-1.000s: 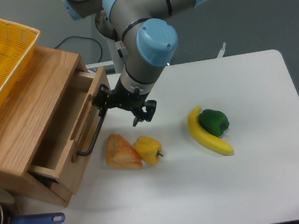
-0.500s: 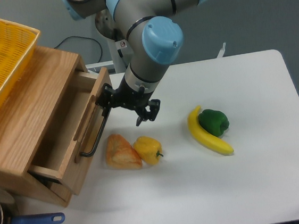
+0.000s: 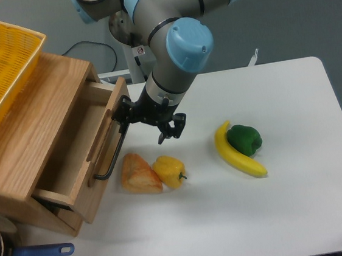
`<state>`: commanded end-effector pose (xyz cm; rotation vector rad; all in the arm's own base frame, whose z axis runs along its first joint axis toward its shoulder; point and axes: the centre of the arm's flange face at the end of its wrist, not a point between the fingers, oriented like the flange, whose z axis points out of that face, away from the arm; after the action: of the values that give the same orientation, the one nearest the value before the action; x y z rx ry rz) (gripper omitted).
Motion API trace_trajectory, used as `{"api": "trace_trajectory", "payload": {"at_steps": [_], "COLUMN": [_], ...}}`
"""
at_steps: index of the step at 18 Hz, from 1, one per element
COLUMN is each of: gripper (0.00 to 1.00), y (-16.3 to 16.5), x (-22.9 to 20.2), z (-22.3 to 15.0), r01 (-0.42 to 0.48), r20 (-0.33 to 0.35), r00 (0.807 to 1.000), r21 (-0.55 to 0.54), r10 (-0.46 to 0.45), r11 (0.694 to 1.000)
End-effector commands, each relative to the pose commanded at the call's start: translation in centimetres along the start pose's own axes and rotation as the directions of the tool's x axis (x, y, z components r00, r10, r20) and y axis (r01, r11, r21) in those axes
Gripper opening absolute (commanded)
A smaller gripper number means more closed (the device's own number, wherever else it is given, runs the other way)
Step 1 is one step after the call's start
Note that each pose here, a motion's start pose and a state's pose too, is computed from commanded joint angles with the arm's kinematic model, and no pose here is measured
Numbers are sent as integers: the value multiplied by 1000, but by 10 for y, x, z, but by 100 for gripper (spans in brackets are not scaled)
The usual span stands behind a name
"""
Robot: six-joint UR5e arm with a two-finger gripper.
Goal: Slide the top drawer open
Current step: 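Keep pulling the handle to slide the drawer fully open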
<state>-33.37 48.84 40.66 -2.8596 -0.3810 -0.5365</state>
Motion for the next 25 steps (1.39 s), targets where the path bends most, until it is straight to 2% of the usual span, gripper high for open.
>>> {"api": "trace_trajectory", "payload": {"at_steps": [25], "gripper": [100], "y": [13], "x": [-34], "z": [-17], "r01": [20], "r20": [18], "r00": [1000], "r21": [22], "r10": [-21], "r11": [1000]}}
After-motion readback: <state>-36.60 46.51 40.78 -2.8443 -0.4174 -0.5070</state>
